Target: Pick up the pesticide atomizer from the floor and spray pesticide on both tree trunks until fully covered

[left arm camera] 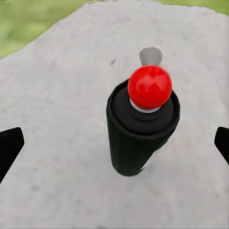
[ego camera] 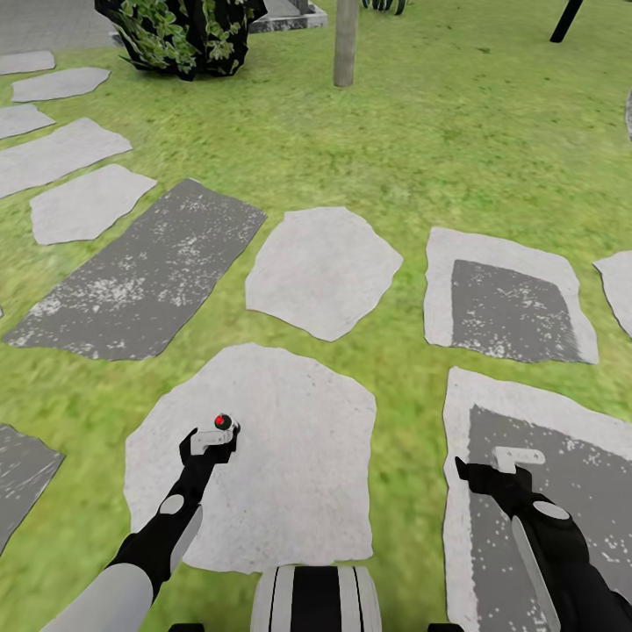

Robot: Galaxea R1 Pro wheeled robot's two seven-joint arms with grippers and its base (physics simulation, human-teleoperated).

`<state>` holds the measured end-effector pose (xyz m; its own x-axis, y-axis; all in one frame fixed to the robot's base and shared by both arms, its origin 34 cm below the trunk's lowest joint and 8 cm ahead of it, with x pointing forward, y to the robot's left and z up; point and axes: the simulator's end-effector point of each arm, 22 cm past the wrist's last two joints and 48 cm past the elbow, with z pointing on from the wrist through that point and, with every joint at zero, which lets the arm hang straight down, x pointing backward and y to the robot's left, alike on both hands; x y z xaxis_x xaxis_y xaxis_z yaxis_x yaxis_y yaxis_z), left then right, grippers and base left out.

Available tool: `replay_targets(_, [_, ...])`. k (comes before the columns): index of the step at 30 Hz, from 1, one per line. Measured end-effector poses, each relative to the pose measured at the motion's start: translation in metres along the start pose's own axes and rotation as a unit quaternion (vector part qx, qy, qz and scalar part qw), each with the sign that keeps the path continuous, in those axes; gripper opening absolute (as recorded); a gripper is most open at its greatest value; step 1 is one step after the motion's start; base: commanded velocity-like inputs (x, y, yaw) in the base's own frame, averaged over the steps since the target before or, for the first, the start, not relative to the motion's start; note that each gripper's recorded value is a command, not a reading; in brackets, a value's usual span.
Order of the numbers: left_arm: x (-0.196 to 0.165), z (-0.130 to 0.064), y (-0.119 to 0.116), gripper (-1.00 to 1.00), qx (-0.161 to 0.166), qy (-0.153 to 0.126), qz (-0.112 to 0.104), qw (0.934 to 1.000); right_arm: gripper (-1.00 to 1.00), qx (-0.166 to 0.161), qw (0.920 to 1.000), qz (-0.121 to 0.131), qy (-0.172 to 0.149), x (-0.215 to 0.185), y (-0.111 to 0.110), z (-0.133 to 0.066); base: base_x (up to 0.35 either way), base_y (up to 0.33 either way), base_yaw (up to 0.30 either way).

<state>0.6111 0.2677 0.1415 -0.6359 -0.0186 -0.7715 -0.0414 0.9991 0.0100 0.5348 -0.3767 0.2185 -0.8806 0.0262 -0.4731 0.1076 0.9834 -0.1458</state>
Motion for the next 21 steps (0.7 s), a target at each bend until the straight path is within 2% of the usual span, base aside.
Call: replay_targets(21, [0.0000,0.0000,-0.0005,1.00,0.000,0.000,0.000,1.0000,1.00,0.000,1.0000,0.000,0.000,0.0000,-0.0005,0.0000,0.036,-0.024,0.000])
